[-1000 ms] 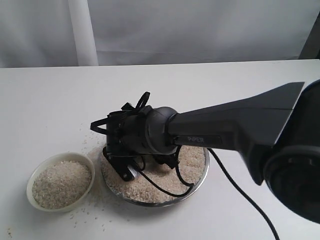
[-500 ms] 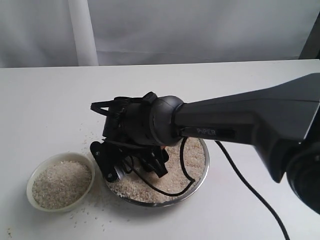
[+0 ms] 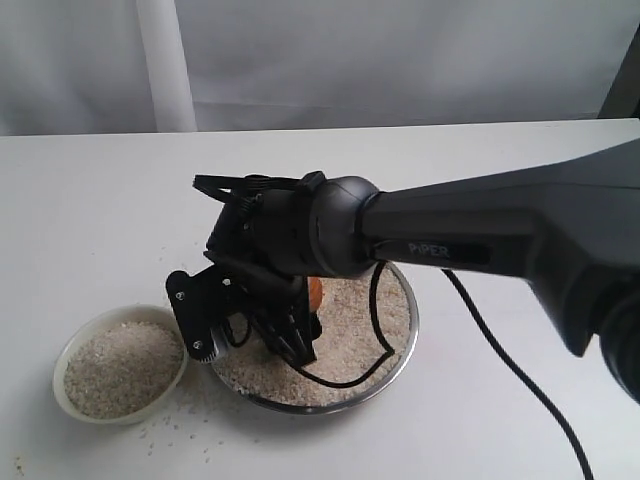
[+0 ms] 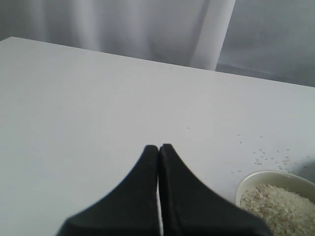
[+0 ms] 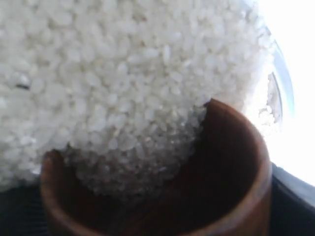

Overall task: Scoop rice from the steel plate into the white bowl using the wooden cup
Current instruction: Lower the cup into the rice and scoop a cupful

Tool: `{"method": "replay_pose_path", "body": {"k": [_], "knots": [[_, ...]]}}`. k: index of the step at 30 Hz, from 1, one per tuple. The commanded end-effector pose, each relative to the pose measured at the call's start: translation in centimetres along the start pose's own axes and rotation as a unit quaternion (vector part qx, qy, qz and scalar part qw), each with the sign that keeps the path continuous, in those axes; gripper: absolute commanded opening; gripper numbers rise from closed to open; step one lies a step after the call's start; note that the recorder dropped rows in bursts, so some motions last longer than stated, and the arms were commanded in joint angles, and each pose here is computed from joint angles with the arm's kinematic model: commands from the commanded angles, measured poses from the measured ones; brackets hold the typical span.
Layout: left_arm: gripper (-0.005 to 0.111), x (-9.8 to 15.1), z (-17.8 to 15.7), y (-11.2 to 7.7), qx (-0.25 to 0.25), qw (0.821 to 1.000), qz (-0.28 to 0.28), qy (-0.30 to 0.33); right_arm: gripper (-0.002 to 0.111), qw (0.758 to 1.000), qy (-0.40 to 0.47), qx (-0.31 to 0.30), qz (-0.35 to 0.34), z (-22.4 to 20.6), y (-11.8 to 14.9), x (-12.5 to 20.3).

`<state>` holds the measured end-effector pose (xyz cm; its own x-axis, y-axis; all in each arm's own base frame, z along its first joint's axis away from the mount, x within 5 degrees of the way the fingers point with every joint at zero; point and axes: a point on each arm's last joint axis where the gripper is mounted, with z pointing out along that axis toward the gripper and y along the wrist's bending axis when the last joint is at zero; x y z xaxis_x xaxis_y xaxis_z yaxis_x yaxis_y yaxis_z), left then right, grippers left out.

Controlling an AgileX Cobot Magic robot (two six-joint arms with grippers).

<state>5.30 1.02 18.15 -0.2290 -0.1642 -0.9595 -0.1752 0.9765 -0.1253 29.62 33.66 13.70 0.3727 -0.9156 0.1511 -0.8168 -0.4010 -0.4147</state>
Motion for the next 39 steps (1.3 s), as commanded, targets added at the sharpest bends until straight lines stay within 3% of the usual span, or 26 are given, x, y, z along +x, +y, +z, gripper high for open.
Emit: {"method": "replay_pose_path", "body": {"k": [1,17,39], "knots": [[0.0,-0.2,-0.1,-0.1,0.005,1.0,-0.003,-0.005,0.0,0.999,-0.022,0.003,0.025,-0.4,-0.6,0.6],[0.0,-0.2,-0.1,-0.1,0.005,1.0,-0.003,-0.005,0.0,0.983,-0.112,-0.038,0.143,0.3,-1.5,2.3],[0.0,-0.2,-0.1,-0.1,0.005,1.0,-0.003,-0.005,0.0,0.967,-0.156,-0.061,0.19,0.5,-1.8,2.8]]}}
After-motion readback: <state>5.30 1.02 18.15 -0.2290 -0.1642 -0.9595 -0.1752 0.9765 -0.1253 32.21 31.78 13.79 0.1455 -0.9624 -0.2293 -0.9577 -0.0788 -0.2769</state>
